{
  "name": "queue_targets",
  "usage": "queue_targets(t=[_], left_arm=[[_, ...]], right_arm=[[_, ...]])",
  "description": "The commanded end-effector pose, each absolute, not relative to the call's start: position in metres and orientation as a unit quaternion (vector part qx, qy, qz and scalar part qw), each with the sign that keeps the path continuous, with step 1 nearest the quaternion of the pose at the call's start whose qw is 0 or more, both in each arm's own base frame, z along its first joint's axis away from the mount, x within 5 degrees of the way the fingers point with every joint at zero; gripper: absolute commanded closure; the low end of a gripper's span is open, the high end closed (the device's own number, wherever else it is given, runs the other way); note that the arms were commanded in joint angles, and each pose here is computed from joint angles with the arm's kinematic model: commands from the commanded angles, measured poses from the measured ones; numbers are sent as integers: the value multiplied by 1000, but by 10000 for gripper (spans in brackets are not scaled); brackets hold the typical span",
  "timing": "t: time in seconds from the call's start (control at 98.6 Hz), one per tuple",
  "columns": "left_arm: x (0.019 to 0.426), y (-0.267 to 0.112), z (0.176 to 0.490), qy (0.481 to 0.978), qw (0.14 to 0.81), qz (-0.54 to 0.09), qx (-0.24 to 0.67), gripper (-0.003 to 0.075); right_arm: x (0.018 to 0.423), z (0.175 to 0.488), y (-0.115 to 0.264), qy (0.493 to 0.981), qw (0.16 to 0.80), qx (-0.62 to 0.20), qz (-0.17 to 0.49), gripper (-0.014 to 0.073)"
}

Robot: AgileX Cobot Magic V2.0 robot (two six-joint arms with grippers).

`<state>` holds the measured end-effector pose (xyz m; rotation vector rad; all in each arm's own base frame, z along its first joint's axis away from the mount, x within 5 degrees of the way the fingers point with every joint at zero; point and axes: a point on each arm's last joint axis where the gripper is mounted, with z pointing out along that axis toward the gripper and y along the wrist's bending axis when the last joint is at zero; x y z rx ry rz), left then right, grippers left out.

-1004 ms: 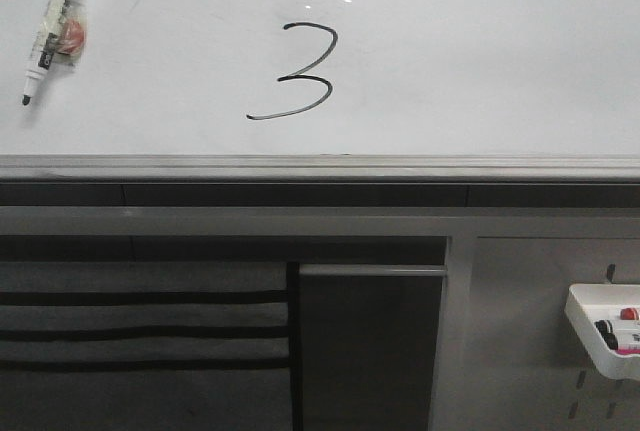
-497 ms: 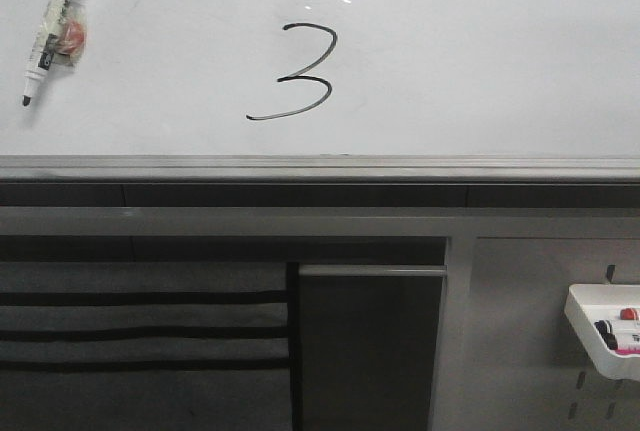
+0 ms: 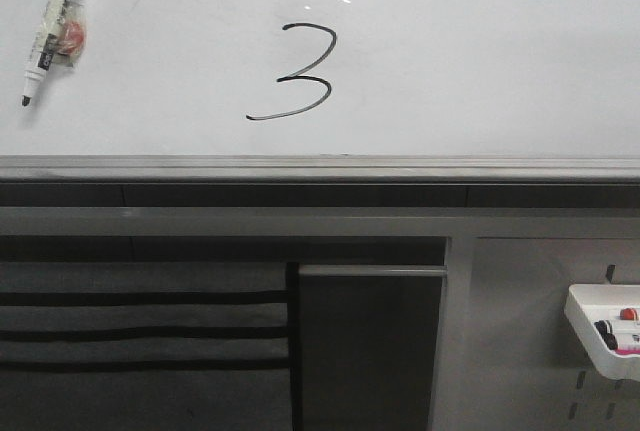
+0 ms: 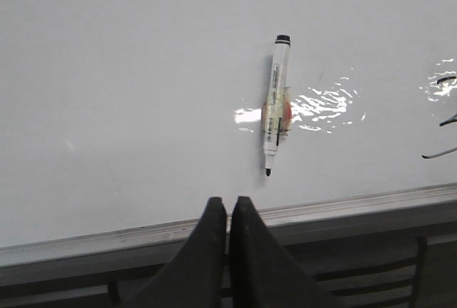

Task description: Write number 3 on whiteboard

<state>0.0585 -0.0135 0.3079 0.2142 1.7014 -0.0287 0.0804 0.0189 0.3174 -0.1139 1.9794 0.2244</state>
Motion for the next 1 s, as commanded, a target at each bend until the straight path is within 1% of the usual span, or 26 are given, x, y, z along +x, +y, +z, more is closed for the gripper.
queue_targets(t=[0.0,0.142,0.203,0.284,0.375,0.416,0.568,0.649,0.73,0.771,0.994], left_arm=[[49,-11,310,709,700,6,86,738],[42,-9,289,699,710,14,80,738],[43,-8,277,699,712,7,65,738],[43,-5,264,705,709,-12,21,738],[43,-2,254,707,707,-11,2,738],[43,-1,250,703,711,-1,8,738],[47,-1,239,656,754,9,27,738],[50,-2,229,640,767,17,43,738],[52,-3,221,622,781,14,47,738],[52,-3,219,635,771,15,46,738],[52,-3,219,636,770,17,44,738]], right_arm=[[83,331,18,808,580,-40,96,669],[83,331,18,808,580,-40,96,669],[83,331,18,808,580,-40,96,669],[83,331,18,808,580,-40,96,669],[83,331,18,808,580,-40,96,669],[83,331,18,808,580,-40,96,669],[83,331,18,808,580,-40,96,669],[83,331,18,808,580,-40,96,669],[83,331,18,808,580,-40,96,669],[83,331,18,808,580,-40,96,669],[83,331,18,808,580,-40,96,669]])
